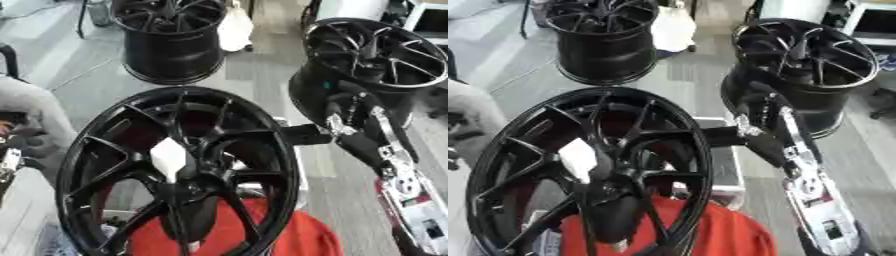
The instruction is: Pull the pin out of the wheel hub.
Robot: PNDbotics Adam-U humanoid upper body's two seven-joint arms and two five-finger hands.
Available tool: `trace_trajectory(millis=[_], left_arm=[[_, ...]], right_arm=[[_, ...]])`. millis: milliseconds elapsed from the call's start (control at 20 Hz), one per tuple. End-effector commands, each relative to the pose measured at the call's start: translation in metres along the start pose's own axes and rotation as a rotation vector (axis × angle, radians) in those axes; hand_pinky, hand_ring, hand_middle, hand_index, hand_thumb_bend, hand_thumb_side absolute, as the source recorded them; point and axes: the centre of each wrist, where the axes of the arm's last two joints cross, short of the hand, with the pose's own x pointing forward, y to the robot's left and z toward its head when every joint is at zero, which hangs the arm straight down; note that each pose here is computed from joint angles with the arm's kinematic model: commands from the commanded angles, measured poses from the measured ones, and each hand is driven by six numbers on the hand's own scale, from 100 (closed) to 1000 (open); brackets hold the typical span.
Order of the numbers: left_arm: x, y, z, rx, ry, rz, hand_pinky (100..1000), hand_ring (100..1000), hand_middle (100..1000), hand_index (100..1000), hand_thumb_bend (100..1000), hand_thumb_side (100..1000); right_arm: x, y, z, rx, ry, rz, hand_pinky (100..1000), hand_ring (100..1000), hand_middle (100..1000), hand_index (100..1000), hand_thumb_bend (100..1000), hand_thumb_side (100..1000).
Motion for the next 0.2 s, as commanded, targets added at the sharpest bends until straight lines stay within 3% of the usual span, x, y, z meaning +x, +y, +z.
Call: trace_trajectory(millis=[50, 200], left_arm=[[0.0085, 0.0034, -0.0047, 0.001, -0.036, -0.012, 532, 597, 619, 790, 100, 720], [0.0085, 0.0041, -0.0046, 0.005, -0.035, -0.013, 532, 598, 619, 790, 100, 719]], right_arm=[[0.0052, -0.0034, -0.0033, 0.001, -0.021, 0.009, 648, 629, 691, 902, 100, 316], [0.0049, -0.0034, -0.0031, 0.003, -0.019, 0.010, 648, 629, 691, 902, 100, 318]])
